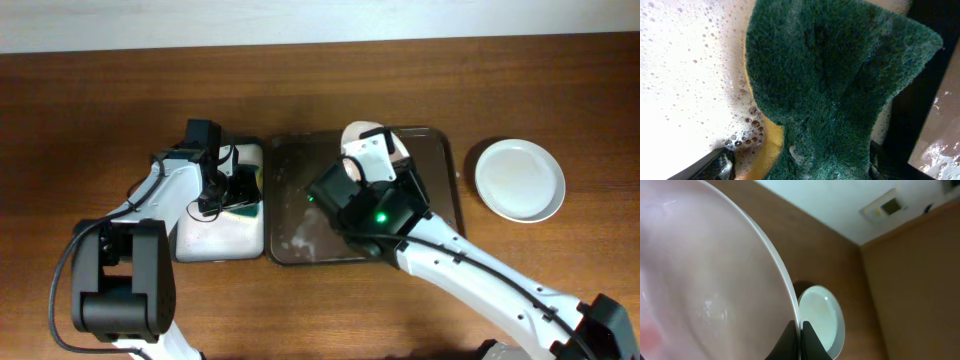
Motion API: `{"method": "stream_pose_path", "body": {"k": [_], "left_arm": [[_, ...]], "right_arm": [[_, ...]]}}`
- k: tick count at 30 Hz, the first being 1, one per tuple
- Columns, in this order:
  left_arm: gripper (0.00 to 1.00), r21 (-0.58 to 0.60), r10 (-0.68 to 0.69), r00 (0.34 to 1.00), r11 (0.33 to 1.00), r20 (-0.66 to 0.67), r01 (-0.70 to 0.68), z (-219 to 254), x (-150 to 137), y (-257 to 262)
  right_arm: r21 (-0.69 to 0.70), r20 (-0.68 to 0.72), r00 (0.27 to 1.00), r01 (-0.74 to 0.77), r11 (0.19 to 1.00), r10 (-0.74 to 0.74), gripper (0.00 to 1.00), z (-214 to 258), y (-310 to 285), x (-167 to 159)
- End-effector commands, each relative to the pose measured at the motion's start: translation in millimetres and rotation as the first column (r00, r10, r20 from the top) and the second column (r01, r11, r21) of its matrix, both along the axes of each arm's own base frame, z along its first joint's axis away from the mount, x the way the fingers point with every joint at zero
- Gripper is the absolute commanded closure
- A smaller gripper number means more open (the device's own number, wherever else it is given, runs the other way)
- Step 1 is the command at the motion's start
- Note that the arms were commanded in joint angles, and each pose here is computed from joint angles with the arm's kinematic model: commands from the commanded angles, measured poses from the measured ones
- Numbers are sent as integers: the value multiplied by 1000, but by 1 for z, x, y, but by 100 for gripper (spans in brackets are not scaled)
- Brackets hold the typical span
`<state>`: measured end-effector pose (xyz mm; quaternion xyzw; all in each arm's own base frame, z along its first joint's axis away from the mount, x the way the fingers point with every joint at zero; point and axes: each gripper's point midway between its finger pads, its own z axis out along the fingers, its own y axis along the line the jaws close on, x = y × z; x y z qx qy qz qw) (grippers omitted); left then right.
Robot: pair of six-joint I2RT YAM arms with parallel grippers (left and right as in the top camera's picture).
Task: Clean dirty plates on tray and stack at the side
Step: 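Return the sponge to the foam tray and tilt the pink plate up, then carry the pink plate right and stack it on the plates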
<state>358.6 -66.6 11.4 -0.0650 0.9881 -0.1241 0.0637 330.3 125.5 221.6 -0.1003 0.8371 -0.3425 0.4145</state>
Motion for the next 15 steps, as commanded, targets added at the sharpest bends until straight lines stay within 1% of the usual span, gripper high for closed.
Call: {"method": "stream_pose_path", "body": {"k": [1, 4, 9, 10, 11, 12, 13, 14, 15], "left_arm": [[23, 16, -5, 1000, 1000, -19, 5, -7, -3, 2], [23, 17, -4, 1000, 1000, -19, 5, -7, -3, 2], [22, 17, -5, 1000, 1000, -18, 5, -7, -3, 2], [26, 17, -5, 1000, 1000, -18, 5, -7, -3, 2], [32, 38, 0, 1000, 999, -18, 1, -8, -3, 6], [37, 77, 6, 1000, 997, -22, -4, -9, -4, 13], [36, 100, 11, 1000, 995, -28, -8, -9, -6, 17], [34, 113, 16, 999, 994, -29, -13, -5, -5, 20], [32, 142, 23, 1000, 990, -15, -21, -1, -3, 26]], "right_arm": [[-32, 141, 989, 55, 998, -50, 96, 36, -10, 1], [-46, 165, 984, 69, 997, -61, 96, 40, -12, 1], [-31, 176, 982, 70, 997, -64, 96, 41, -11, 2], [-17, 176, 982, 74, 997, -70, 96, 40, -12, 4], [7, 154, 985, 78, 997, -78, 96, 35, -15, 7], [61, 100, 990, 96, 994, -102, 96, 23, -25, 13], [117, 73, 987, 133, 984, -142, 96, 15, -37, 18], [192, 15, 979, 196, 961, -203, 96, 2, -59, 24], [250, -46, 972, 235, 939, -230, 96, -10, -73, 28]]}}
